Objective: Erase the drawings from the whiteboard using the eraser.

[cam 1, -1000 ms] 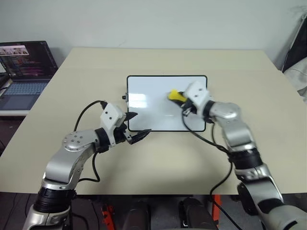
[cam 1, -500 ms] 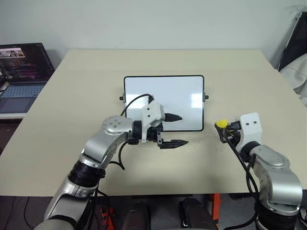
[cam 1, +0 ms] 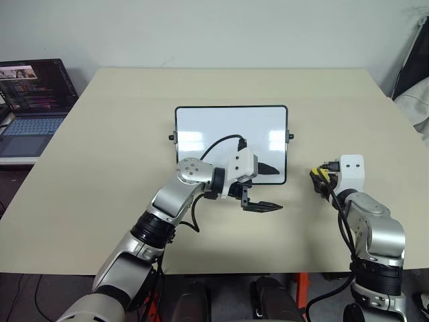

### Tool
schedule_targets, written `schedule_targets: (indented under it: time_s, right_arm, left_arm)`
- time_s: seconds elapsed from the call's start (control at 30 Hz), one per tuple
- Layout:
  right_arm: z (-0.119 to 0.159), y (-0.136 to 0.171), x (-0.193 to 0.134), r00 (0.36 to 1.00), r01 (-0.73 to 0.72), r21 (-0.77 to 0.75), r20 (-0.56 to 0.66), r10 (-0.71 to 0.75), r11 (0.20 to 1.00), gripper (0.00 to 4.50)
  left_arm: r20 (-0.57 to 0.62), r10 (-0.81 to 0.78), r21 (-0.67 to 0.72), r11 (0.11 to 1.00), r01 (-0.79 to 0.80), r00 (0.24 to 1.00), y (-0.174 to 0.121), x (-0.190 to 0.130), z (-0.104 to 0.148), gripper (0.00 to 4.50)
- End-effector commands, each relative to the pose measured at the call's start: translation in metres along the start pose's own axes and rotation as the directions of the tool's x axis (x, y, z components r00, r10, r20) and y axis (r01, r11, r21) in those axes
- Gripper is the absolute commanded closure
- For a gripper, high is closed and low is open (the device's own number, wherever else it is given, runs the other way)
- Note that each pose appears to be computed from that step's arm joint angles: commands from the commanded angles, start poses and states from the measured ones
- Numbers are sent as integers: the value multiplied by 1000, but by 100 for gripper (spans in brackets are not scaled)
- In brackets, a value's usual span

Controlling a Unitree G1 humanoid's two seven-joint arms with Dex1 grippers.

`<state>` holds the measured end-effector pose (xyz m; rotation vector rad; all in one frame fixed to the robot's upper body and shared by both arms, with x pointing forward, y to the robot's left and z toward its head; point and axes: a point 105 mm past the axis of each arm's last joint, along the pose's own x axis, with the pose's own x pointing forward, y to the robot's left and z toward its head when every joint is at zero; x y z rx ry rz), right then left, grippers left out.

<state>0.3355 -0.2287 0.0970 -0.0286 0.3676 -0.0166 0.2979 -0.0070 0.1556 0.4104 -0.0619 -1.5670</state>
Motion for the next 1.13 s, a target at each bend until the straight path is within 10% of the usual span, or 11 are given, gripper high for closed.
schedule_targets:
  time_s: [0.03,0.13,0.4,0.63,0.83,1.13]
  right_arm:
    - [13,-6,-1,998,10,12,60,-11,1000,99]
    - [22,-4,-5,994,-4,-35,107,8,999,1]
    - [60,37,-57,918,-157,-194,334,216,968,1]
    - [-9,54,-65,898,-278,-177,300,321,944,1]
    - [-16,27,-79,875,-168,-87,446,189,982,1]
    - [-20,16,-80,883,-133,-34,450,134,991,1]
  left_arm:
    - [26,0,50,999,-2,1000,-1,3,12,0]
    - [38,28,29,999,-29,999,0,-2,12,0]
    - [-50,465,-129,875,-468,884,13,-94,-18,0]
    - [-100,844,-285,484,-827,528,-21,-150,-32,0]
    - [-213,970,-176,76,-981,113,-42,-192,-66,0]
    - [-264,955,-75,-163,-984,-138,-60,-214,-93,0]
